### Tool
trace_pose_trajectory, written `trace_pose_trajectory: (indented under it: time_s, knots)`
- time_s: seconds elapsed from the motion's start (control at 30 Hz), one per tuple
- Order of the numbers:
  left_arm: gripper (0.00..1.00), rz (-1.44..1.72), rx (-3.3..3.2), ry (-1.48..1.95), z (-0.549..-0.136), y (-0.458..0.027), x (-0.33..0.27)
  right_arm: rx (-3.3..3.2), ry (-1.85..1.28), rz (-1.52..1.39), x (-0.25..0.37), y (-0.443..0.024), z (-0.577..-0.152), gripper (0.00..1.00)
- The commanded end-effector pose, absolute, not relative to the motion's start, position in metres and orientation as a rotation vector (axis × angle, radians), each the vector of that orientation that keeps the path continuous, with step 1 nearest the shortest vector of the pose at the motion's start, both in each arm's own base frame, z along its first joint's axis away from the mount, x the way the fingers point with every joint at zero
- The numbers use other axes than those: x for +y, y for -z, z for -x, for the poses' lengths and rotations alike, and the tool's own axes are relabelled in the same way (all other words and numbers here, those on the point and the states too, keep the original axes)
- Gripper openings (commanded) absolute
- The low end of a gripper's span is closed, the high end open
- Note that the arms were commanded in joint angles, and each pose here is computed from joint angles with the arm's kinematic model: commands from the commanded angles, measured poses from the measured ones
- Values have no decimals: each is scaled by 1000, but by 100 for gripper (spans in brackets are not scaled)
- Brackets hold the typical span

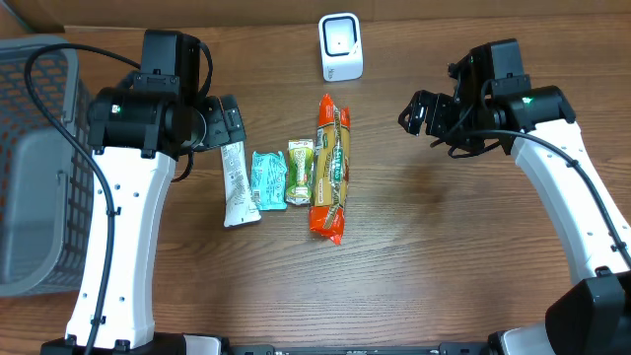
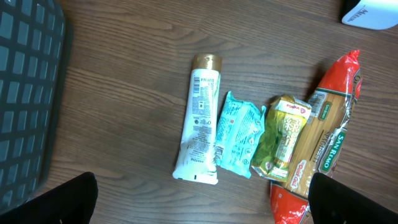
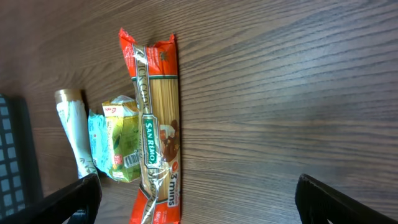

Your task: Scan the item barcode

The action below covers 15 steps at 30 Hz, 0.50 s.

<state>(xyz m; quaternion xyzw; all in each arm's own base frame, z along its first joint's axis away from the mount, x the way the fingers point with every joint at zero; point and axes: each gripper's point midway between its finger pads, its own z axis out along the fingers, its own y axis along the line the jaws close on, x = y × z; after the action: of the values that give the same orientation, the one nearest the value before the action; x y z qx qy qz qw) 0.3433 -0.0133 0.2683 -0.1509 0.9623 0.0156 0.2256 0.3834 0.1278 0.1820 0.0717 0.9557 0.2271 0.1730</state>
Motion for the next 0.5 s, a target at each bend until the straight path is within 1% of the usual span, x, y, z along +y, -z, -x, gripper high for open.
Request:
trace_pose_trajectory:
  time_s: [0.0,0.2,0.47]
  knots:
    - [100,422,2650,-28,-346,-270,-15,2726,-632,-160,127,-176,-380,100]
    - [100,422,2650,-28,-346,-269,-15,2741,-631,-166,127,-162,-377,100]
    - [99,422,2650,-28,-346,-270,-15,2727,-643,-159,129,-162,-380,100]
